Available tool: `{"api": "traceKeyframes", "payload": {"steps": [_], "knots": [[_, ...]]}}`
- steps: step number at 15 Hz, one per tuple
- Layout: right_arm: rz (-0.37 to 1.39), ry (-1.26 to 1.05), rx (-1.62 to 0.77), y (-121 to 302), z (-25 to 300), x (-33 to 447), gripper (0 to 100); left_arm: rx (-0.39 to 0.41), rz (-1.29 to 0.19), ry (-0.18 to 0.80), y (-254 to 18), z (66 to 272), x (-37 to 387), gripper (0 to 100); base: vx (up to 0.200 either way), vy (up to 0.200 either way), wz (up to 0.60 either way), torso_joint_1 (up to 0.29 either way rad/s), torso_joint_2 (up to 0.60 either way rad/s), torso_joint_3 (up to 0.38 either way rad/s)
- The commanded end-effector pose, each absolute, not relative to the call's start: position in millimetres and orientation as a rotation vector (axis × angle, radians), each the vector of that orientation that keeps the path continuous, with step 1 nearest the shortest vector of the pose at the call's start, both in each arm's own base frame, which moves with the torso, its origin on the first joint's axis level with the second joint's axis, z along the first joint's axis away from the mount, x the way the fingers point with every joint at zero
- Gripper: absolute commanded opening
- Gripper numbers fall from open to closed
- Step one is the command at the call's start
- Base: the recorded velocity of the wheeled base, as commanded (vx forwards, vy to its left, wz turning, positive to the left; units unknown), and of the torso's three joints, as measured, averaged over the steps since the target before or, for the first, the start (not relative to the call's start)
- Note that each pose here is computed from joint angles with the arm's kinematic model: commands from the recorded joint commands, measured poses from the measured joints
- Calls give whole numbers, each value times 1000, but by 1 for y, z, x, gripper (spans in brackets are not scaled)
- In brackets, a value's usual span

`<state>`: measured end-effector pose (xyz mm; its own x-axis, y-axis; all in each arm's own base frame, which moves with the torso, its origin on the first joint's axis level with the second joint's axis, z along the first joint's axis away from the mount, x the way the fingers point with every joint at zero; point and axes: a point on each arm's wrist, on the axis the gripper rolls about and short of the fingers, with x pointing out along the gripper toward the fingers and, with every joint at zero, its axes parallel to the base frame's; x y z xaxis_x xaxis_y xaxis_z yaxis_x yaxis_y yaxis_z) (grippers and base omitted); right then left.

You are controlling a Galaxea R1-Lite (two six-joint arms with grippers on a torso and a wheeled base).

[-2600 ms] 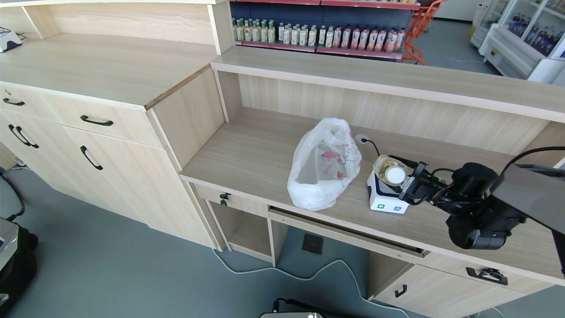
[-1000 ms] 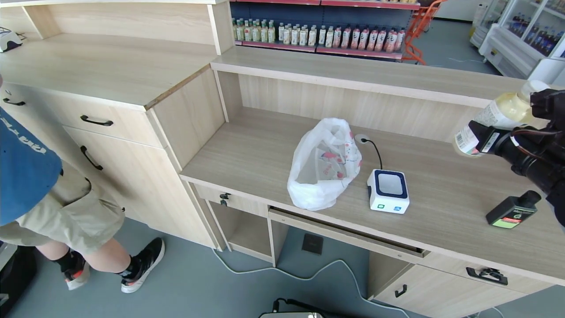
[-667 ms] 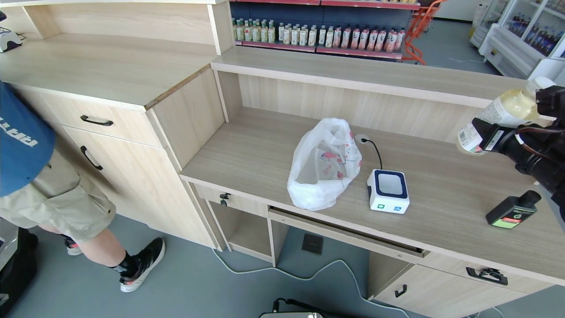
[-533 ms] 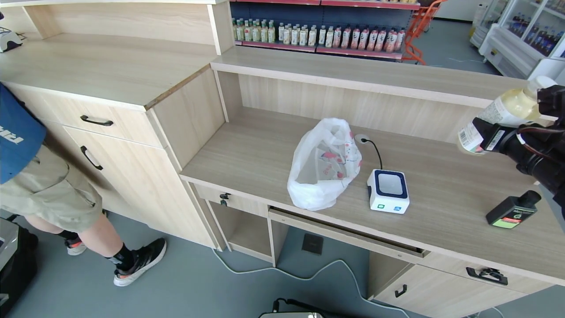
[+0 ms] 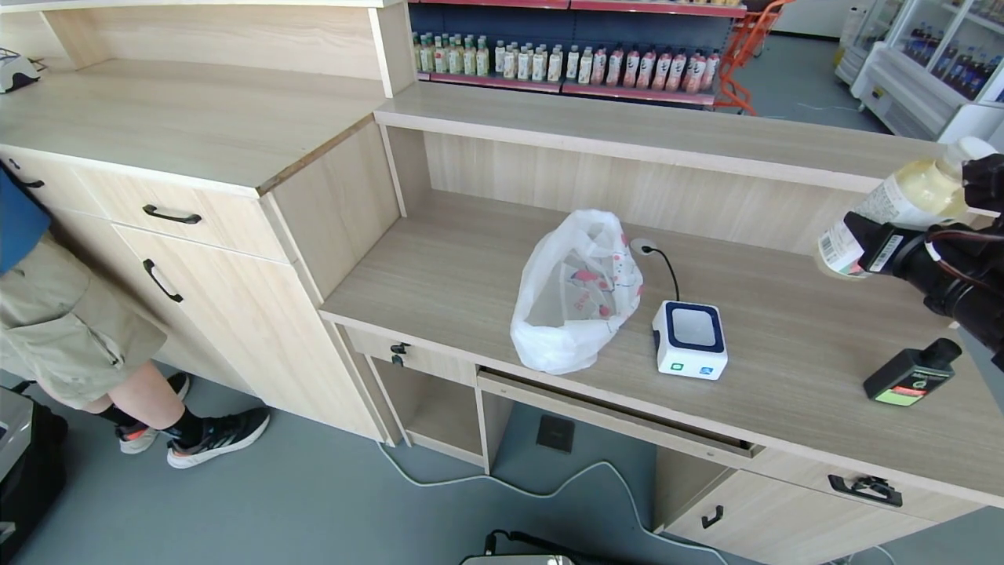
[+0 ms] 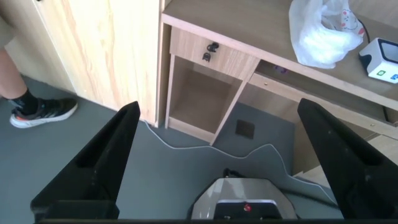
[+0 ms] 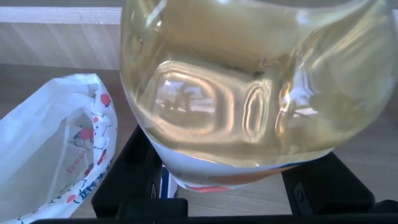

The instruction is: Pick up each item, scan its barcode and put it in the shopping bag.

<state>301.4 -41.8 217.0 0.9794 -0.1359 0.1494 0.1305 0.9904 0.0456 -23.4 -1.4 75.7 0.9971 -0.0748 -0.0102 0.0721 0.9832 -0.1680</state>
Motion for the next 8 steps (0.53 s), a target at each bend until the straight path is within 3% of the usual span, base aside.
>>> {"api": "traceKeyframes", "payload": {"steps": [1,8], "knots": [[-134,-152,36,-42,217,301,0,-169,-74,17,-1,76,-23,100,0,200,0,2,7,2],[-110,-152,43,-32,216,307,0,-166,-74,17,-1,76,-23,100,0,200,0,4,0,3]]}}
